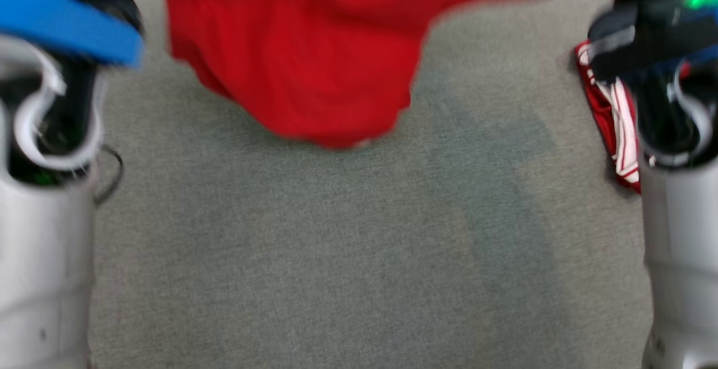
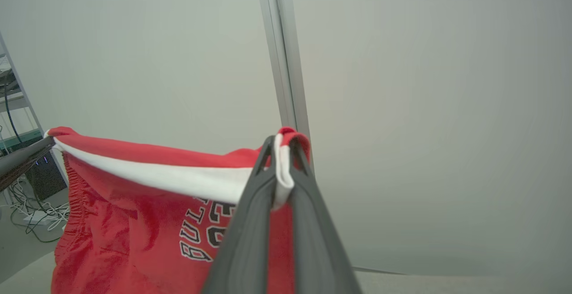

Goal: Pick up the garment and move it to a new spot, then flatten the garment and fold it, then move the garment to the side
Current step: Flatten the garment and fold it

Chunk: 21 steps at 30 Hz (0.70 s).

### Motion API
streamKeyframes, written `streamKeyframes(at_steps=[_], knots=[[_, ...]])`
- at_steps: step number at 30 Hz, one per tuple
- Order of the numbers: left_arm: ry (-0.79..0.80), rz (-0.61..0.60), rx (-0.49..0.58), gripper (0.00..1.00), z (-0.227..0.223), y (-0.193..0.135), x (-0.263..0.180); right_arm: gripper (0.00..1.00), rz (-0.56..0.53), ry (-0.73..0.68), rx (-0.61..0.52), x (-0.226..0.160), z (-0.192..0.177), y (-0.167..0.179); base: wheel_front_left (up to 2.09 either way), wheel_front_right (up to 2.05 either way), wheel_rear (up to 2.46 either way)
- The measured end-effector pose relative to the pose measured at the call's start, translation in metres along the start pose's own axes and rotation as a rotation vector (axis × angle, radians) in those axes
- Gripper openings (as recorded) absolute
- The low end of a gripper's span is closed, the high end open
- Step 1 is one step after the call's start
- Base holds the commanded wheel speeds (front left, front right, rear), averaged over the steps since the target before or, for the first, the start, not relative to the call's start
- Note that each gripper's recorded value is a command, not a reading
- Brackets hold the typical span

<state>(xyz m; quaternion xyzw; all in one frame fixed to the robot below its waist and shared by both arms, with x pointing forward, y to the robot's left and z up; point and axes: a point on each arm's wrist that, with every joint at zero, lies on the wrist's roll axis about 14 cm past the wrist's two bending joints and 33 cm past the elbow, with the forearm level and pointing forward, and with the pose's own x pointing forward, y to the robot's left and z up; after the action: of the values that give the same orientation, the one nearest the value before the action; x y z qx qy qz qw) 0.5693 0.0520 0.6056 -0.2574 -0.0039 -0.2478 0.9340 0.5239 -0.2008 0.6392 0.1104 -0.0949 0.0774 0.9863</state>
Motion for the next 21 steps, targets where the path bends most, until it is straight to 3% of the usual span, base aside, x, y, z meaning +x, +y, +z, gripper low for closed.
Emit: streamKeyframes(at_steps=[3, 9, 14, 21], knots=[[-0.184, 0.045, 0.046, 0.00, 0.042, 0.027, 0.041, 0.00, 0.051, -0.138, -0.048, 0.059, 0.019, 0.008, 0.00, 0.00, 0.00], [-0.325, 0.043, 0.133, 0.00, 0.074, 0.039, 0.056, 0.00, 0.089, -0.296, -0.091, 0.091, 0.035, 0.019, 0.00, 0.00, 0.00], [-0.277, 0.039, 0.154, 0.00, 0.050, 0.045, 0.052, 0.00, 0.103, -0.142, -0.110, 0.084, -0.015, 0.019, 0.00, 0.00, 0.00], [0.004, 0.127, 0.058, 0.00, -0.061, 0.071, 0.000, 0.00, 0.036, 0.270, -0.047, 0.024, -0.125, -0.007, 0.00, 0.00, 0.00]])
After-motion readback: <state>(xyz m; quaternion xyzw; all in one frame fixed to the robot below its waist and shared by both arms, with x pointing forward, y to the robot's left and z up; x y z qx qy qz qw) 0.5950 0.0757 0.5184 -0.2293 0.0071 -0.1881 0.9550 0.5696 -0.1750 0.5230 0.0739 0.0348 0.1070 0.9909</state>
